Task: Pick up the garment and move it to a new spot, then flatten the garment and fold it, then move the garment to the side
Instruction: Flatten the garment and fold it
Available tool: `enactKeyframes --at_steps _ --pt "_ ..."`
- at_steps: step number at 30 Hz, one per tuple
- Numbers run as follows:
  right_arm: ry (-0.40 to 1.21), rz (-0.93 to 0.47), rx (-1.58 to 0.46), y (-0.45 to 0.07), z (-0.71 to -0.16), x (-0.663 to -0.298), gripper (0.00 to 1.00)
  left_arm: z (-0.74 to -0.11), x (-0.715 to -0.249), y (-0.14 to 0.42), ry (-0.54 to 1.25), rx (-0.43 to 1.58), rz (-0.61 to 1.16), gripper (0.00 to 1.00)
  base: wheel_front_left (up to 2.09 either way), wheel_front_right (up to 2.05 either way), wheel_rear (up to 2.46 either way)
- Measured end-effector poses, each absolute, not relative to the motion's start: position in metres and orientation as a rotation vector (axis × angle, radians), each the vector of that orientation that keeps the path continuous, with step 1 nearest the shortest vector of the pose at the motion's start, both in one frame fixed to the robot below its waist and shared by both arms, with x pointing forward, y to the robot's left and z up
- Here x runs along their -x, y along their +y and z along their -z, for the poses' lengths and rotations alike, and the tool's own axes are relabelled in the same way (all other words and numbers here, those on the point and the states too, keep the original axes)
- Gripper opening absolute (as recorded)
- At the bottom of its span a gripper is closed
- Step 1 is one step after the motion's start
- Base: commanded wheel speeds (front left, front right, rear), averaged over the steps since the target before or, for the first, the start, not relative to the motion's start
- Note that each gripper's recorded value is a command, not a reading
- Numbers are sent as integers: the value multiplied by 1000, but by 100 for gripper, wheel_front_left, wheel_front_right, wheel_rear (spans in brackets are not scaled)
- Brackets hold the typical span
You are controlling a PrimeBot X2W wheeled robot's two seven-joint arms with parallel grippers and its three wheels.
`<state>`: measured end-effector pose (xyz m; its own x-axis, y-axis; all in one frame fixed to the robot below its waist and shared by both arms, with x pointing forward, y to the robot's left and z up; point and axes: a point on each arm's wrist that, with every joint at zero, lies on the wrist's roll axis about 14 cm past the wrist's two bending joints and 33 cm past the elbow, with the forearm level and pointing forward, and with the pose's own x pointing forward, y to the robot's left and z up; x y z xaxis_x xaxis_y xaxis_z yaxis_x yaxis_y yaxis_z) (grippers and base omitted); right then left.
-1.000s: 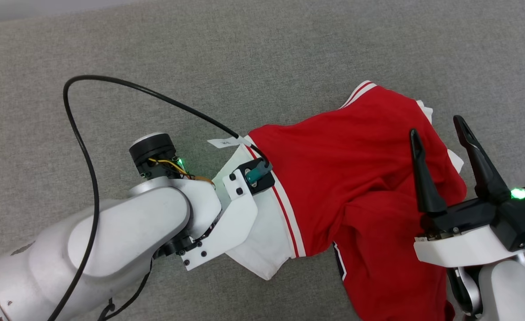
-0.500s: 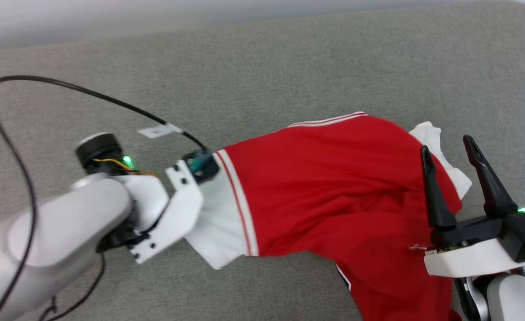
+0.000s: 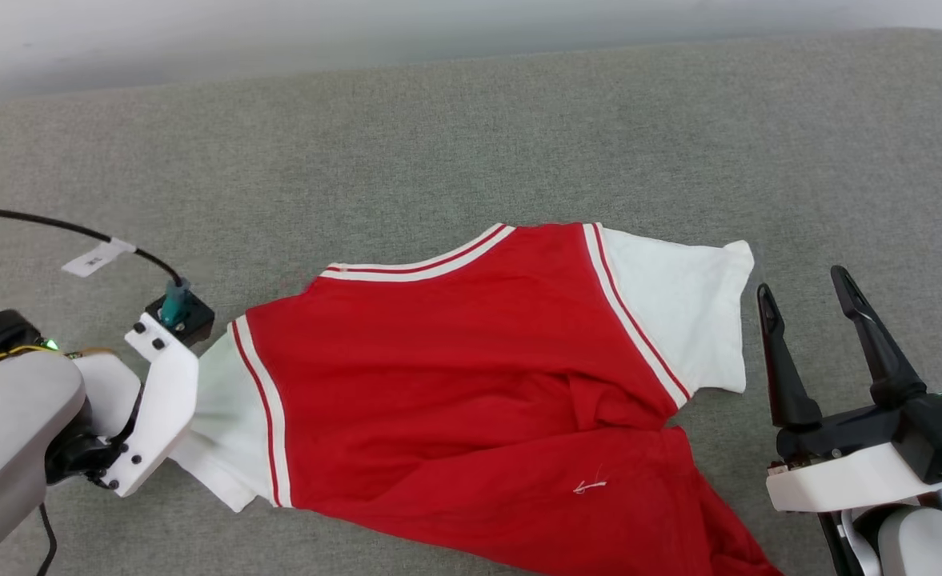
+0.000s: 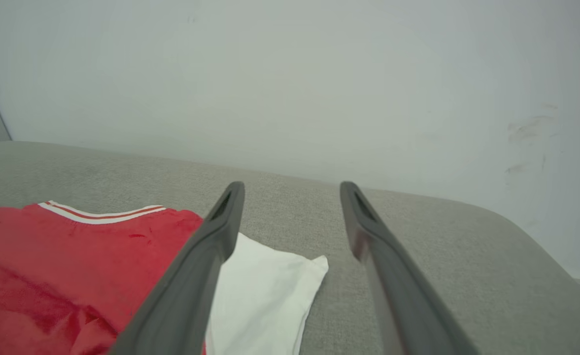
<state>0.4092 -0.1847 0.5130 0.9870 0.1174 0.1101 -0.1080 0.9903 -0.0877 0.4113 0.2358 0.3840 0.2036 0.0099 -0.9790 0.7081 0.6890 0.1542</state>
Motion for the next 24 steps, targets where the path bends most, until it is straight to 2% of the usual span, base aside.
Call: enactKeyframes --at_steps 3,4,5,11,15,24 --pt "-108 -110 81 -186 -511 -409 100 -379 -412 237 1281 -636 524 0 0 0 0" --pt "-106 -109 81 -186 -510 -408 100 -378 -411 237 1276 -627 520 40 0 0 0" --pt "-106 -111 80 -186 -510 -408 100 -378 -412 237 1257 -619 517 100 0 0 0" --pt "-120 -129 67 -178 -515 -404 100 -398 -418 236 1176 -597 493 100 0 0 0" --pt "-136 -147 52 -169 -521 -402 100 -436 -431 243 1105 -567 452 100 0 0 0" --pt "-118 -135 52 -173 -514 -406 100 -426 -426 243 1209 -529 456 100 0 0 0"
